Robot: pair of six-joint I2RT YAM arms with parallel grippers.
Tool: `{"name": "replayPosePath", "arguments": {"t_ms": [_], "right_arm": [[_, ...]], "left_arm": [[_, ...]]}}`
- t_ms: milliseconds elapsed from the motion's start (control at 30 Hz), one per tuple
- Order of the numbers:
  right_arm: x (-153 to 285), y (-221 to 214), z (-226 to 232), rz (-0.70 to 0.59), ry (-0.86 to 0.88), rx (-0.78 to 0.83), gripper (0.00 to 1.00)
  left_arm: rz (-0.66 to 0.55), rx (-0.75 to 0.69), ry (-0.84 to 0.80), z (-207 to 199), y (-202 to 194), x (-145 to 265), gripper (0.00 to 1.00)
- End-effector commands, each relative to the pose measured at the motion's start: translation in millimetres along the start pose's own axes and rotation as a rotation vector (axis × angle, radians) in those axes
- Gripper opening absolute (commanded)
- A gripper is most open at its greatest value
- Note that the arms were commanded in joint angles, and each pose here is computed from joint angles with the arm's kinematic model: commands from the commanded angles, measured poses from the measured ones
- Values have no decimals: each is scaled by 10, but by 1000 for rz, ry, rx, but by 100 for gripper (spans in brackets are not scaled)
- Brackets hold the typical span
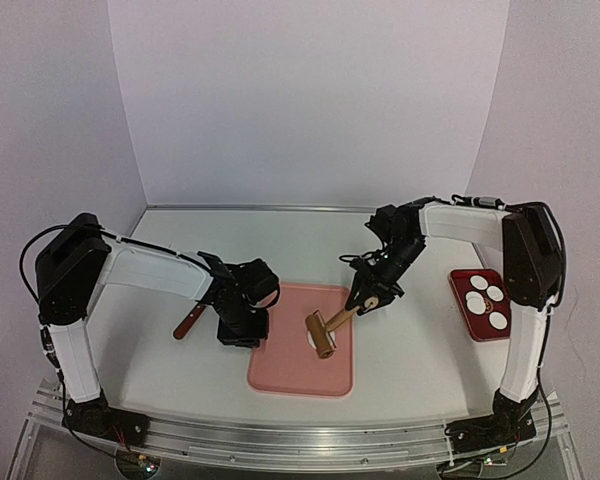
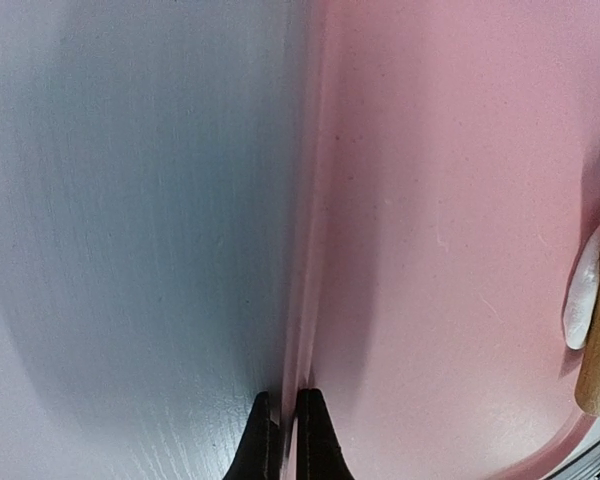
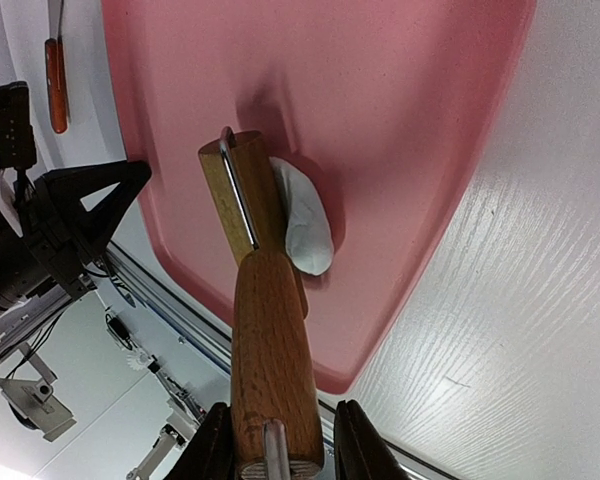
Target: Roll out the dumpling wrappers from the dough
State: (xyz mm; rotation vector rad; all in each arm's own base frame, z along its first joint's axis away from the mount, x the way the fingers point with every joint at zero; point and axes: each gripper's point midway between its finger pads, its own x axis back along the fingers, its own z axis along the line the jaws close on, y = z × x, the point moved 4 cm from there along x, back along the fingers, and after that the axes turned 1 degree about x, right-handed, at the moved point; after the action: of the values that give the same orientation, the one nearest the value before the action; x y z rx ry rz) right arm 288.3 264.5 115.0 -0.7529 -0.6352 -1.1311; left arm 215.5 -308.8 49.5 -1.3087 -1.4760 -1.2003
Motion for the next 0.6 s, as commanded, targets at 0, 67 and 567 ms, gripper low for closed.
{"name": "replayPosePath", "arguments": {"t_ms": [0,67,567], "right_arm": [[-368,55,-907,7,-480,-93,0],[-391,58,-905,13,-476,-90,0],[-556,61,-896,46,-516,-61,0]], "left_arm": [[28,-15,17,2,-19,-197,0],[27,-15,12,-14,-12,-194,0],[38,-22,-30,-63,-30,-215,0]]}}
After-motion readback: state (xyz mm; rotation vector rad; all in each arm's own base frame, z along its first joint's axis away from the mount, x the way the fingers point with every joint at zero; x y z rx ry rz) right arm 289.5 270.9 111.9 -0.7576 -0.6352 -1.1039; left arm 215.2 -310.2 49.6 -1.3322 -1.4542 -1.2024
